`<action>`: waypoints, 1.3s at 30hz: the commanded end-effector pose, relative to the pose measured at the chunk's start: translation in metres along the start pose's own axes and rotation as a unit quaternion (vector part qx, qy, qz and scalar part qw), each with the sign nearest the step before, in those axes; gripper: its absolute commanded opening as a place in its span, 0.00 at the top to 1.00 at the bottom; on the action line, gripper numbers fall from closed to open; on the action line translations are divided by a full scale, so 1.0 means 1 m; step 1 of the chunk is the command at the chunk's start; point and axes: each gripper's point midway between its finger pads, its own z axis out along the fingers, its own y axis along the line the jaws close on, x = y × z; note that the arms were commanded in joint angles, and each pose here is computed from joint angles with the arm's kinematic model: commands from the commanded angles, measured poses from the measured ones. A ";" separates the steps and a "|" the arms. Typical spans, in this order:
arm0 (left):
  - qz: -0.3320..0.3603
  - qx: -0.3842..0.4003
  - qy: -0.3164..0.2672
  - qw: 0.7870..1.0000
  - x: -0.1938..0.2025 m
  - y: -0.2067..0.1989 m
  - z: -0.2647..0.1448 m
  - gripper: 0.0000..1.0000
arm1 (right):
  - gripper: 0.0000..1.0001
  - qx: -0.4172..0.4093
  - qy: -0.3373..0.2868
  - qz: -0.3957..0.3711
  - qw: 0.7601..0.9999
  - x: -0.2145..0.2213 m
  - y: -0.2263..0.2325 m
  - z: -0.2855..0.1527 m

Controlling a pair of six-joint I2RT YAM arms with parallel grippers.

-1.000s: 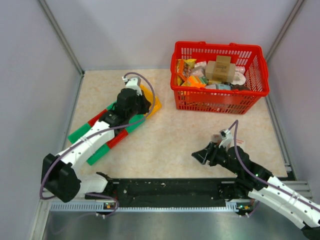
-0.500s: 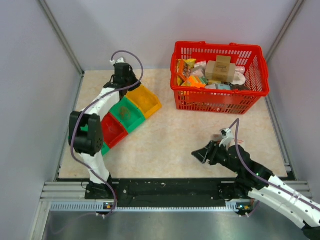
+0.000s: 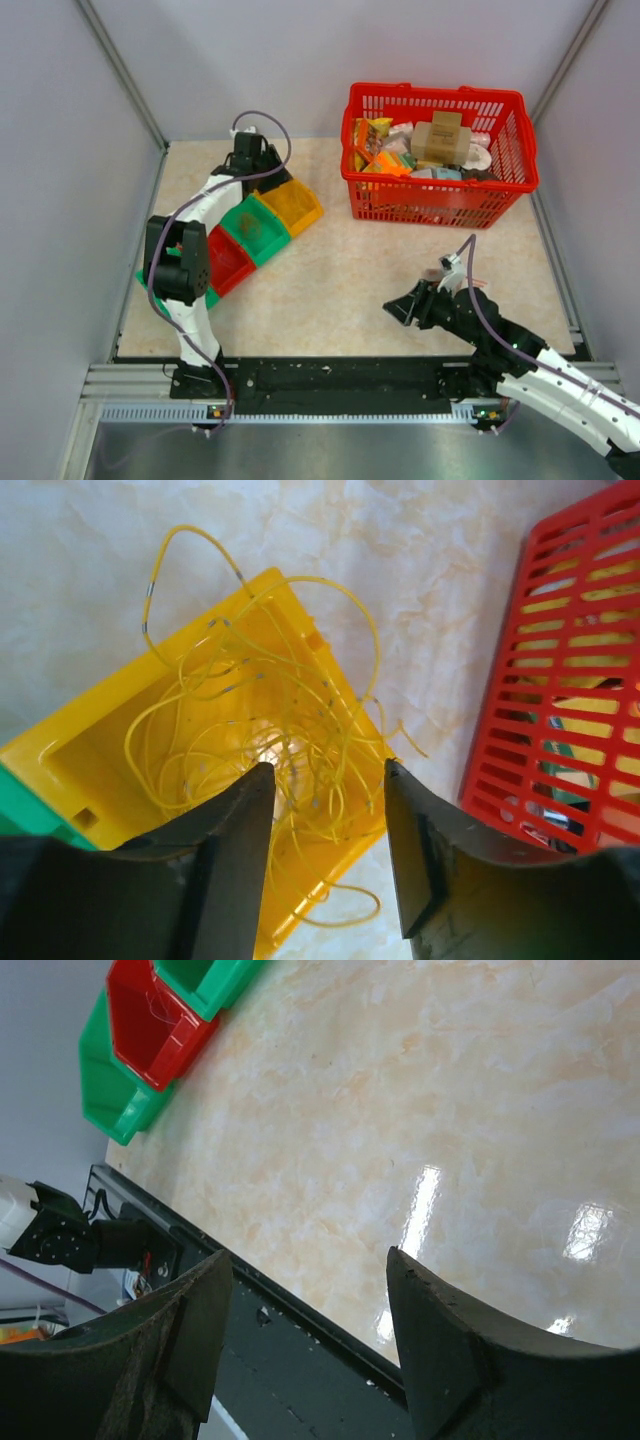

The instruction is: Untangle the cables

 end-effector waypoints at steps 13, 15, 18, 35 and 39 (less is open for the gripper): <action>0.021 0.261 -0.128 0.957 -0.024 -0.099 -0.199 0.26 | 0.37 -0.006 -0.025 -0.018 1.000 -0.022 0.016 -0.004; 0.046 0.302 -0.110 0.946 -0.003 -0.113 -0.221 0.21 | 0.37 -0.006 -0.031 -0.027 0.999 -0.026 0.018 -0.005; 0.110 0.341 -0.096 0.929 0.024 -0.136 -0.256 0.20 | 0.36 0.009 -0.042 -0.055 0.998 -0.039 0.020 -0.009; 0.247 0.516 -0.358 0.738 0.016 -0.171 -0.544 0.10 | 0.14 0.065 -0.327 -0.200 0.921 -0.239 0.104 -0.172; 0.253 0.502 -0.408 0.719 0.011 -0.159 -0.568 0.07 | 0.01 0.022 -0.373 -0.222 0.900 -0.257 0.127 -0.215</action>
